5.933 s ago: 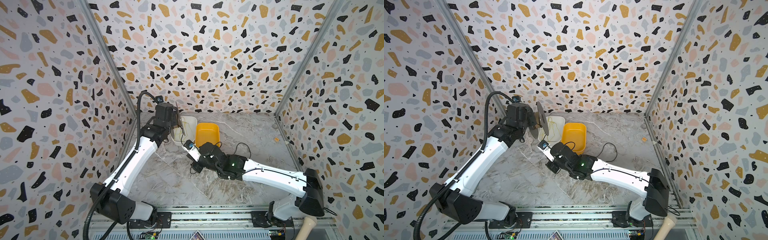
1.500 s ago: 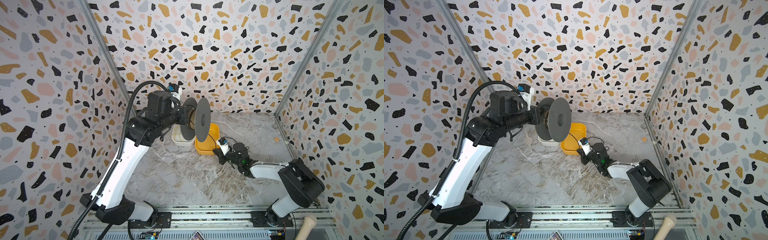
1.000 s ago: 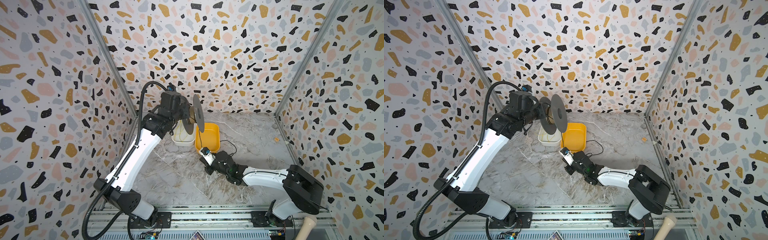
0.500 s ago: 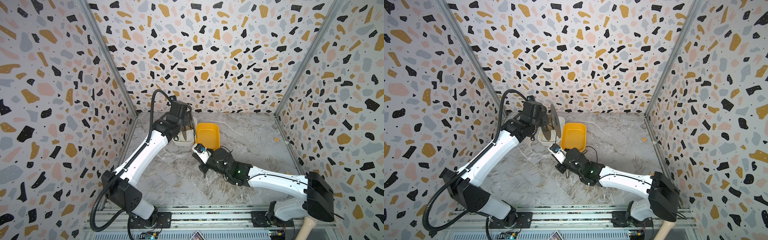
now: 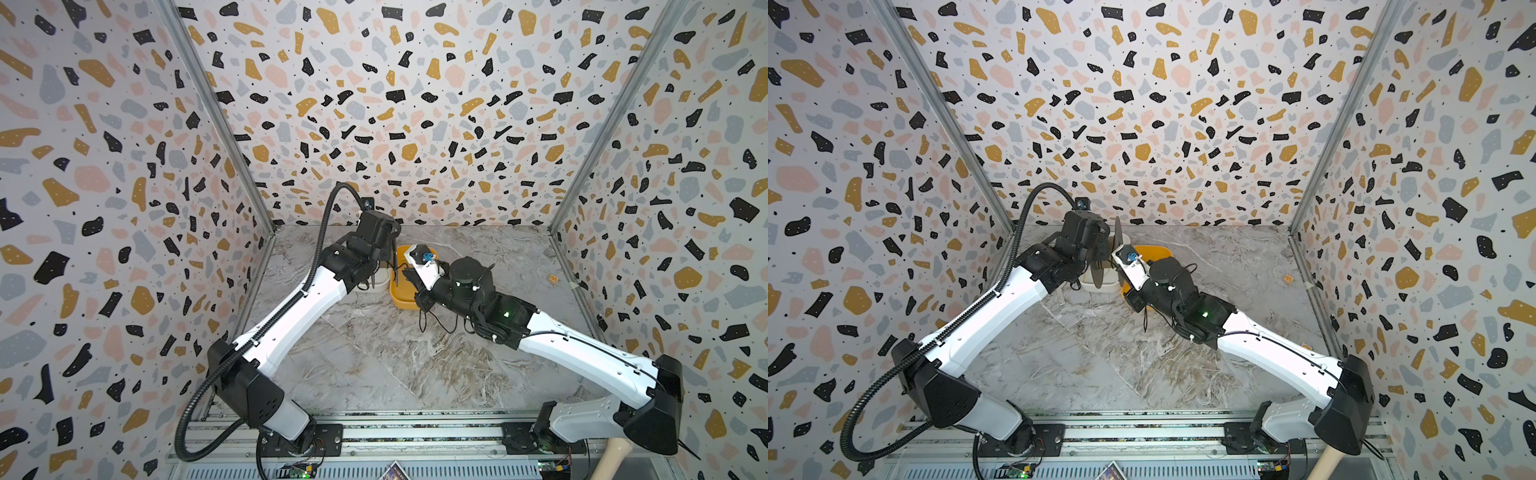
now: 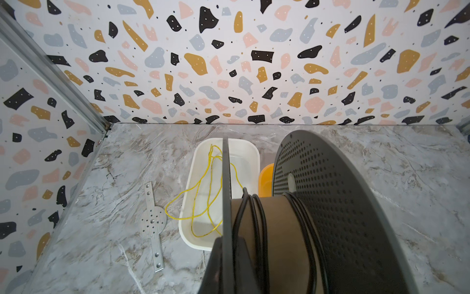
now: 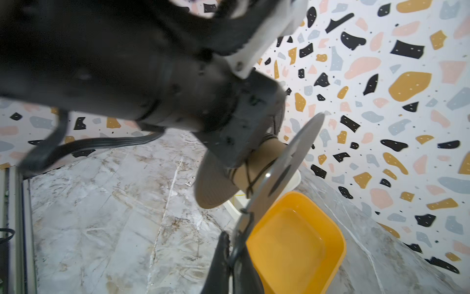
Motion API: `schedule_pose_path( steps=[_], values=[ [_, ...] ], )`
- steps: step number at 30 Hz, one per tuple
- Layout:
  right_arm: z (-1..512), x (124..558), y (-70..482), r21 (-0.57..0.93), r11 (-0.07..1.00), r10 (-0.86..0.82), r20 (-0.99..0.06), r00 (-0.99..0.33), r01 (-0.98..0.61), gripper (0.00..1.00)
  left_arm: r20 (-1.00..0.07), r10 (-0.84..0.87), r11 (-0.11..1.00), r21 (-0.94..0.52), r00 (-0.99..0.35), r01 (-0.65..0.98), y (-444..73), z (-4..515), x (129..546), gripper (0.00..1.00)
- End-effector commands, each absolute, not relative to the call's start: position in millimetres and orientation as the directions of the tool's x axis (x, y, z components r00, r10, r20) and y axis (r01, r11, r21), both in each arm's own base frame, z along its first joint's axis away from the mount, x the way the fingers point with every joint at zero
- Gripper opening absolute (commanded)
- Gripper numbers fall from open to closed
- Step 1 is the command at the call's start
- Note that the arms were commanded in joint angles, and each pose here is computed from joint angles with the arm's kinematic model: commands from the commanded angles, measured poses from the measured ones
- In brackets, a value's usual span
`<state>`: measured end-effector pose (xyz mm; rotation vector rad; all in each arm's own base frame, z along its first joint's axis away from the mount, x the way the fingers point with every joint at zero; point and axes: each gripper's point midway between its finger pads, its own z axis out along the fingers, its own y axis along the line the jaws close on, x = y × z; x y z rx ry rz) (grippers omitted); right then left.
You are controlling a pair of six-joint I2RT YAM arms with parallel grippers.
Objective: Wrap the cables
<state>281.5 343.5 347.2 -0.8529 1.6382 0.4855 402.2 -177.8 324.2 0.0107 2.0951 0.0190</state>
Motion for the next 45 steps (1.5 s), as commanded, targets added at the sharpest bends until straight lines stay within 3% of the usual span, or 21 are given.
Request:
schedule_pose_path(
  steps=[1, 6, 12, 20, 23, 30, 38, 45],
  values=[
    [373.6, 292.3, 319.4, -0.104, 0.667, -0.239, -0.968, -0.079, -0.738, 0.0, -0.904, 0.094, 0.996, 0.089, -0.418, 0.031, -171.7, 362.1, 387.3, 0.0],
    [373.9, 320.7, 296.1, -0.103, 0.734, -0.257, -0.957, -0.134, -0.671, 0.0, -0.853, 0.245, 0.967, 0.18, -0.461, 0.181, -192.4, 346.7, 369.3, 0.0],
    [380.5, 340.1, 289.8, -0.075, 0.769, -0.228, -0.96, -0.164, -0.635, 0.0, -0.807, 0.343, 0.938, 0.261, -0.481, 0.229, -203.4, 335.8, 355.3, 0.0],
    [373.0, 378.4, 269.4, -0.064, 0.86, -0.206, -0.951, -0.23, -0.506, 0.0, -0.761, 0.411, 0.905, 0.274, -0.501, 0.326, -217.2, 322.1, 340.9, 0.0],
    [361.5, 391.5, 255.4, -0.032, 0.88, -0.179, -0.946, -0.269, -0.474, 0.05, -0.755, 0.44, 0.886, 0.278, -0.486, 0.371, -218.1, 324.1, 333.8, 0.0],
    [326.3, 411.0, 240.2, 0.044, 0.869, -0.142, -0.932, -0.333, -0.494, 0.07, -0.733, 0.504, 0.84, 0.293, -0.456, 0.457, -218.5, 334.6, 318.8, 0.0],
    [278.5, 412.8, 236.8, 0.045, 0.858, -0.166, -0.918, -0.36, -0.511, 0.27, -0.768, 0.466, 0.849, 0.249, -0.439, 0.467, -221.5, 355.5, 314.1, 0.0],
    [249.8, 407.0, 243.6, 0.082, 0.808, -0.171, -0.916, -0.364, -0.584, 0.29, -0.815, 0.42, 0.838, 0.179, -0.4, 0.515, -230.0, 380.8, 304.0, 0.0]
  ],
)
